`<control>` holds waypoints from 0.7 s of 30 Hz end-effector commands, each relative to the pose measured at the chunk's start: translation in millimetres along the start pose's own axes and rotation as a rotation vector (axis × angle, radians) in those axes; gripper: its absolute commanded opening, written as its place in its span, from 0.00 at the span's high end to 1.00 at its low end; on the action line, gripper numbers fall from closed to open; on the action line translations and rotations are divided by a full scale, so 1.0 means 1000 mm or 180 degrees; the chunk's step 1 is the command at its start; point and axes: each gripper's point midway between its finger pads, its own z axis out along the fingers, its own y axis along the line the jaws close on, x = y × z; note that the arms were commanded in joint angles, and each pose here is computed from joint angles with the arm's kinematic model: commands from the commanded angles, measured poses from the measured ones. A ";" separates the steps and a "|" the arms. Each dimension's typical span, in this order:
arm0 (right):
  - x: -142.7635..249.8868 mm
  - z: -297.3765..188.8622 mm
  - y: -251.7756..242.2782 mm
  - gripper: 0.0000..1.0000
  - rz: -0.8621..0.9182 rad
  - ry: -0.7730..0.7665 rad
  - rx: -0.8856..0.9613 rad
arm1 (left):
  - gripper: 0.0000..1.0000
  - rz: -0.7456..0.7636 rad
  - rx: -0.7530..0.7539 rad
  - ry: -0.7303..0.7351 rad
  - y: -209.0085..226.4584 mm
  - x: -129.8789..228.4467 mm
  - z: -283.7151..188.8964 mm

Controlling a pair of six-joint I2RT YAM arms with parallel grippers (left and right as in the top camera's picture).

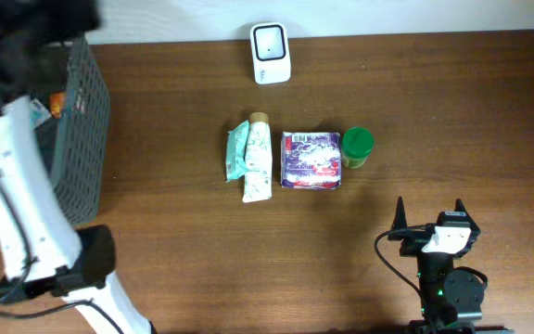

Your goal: Scan the item barcode

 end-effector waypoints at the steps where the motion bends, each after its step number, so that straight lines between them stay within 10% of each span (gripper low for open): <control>1: 0.004 0.000 -0.002 0.02 0.0000 0.0025 0.0027 | 0.01 -0.1222 -0.0893 -0.0157 0.113 -0.002 -0.010; 15: 0.004 0.000 -0.002 0.02 0.0000 0.0025 0.0027 | 0.02 -0.2611 -0.1265 0.1313 0.217 0.166 0.173; 21: 0.004 0.000 -0.002 0.02 0.0000 0.0025 0.0027 | 0.37 -0.2769 -0.1213 0.1423 0.230 0.202 0.224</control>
